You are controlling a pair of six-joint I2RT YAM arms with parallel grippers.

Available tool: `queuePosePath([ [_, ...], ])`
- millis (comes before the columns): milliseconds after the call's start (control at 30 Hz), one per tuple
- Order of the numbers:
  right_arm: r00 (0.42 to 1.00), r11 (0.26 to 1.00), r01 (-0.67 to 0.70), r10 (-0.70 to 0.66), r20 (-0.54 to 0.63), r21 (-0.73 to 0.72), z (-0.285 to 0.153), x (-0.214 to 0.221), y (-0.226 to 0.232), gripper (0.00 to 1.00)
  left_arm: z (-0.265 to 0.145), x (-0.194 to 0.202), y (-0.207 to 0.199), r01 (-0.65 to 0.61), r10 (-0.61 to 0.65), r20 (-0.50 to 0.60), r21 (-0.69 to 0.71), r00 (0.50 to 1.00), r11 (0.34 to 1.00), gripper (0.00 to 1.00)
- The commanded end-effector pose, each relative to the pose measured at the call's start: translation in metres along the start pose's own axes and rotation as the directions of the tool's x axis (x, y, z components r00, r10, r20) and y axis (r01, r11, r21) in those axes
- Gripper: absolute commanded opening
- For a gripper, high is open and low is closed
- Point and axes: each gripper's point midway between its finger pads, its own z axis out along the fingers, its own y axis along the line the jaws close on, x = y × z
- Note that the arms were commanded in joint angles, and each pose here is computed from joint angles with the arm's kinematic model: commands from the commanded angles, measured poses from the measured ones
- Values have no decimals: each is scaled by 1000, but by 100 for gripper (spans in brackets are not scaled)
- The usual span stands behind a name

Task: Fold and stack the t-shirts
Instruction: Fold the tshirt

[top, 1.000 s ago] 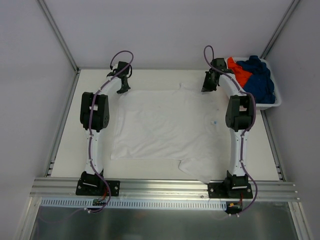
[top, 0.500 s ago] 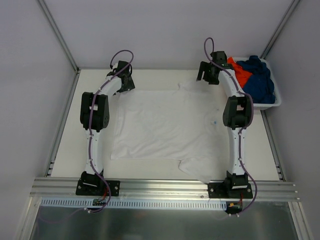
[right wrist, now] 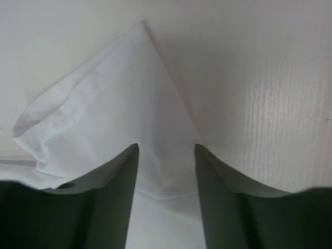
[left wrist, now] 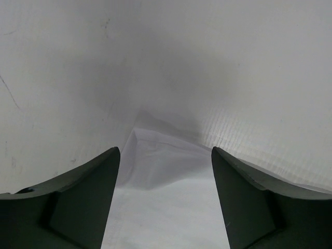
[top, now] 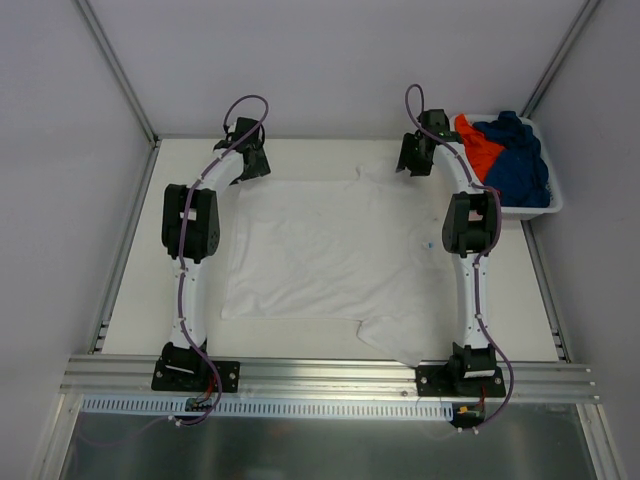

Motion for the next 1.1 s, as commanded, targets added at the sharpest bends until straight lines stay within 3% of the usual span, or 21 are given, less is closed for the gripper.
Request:
queuePosePath([
  [0,1000,999,14,-14,-5,-42,-10,-3,13,47,-1,-7,-3,-2,2,0,32,1000,999,68],
  [33,1000,999,12,-13,-7,-45,-10,-3,12,38,-1,-7,-4,0,0,0,34,1000,999,66],
  [300,999,996,15,-18,-34,-92,-12,4,20,7,0,-10,-4,0,0,10,28,1000,1000,65],
  [333,999,996,15,-18,-35,-90,-12,5,19,1,1,-10,-3,1,-1,8,27,1000,1000,50],
  [433,999,996,16,-19,-38,-91,-12,7,19,1,1,-11,-4,0,0,8,28,1000,1000,27],
  [633,999,995,20,-24,-39,-95,-14,8,20,0,3,-9,-4,-4,4,1,23,1000,1000,21],
  [733,999,995,22,-26,-41,-95,-14,9,21,1,2,-8,-2,-6,6,-4,15,1000,1000,12],
  [800,999,996,22,-25,-36,-89,-14,8,20,0,2,-8,0,-1,1,-2,4,1000,1000,0],
  [1067,999,995,25,-28,-34,-93,-13,10,21,0,1,-4,6,9,-9,-11,-33,1000,999,1],
])
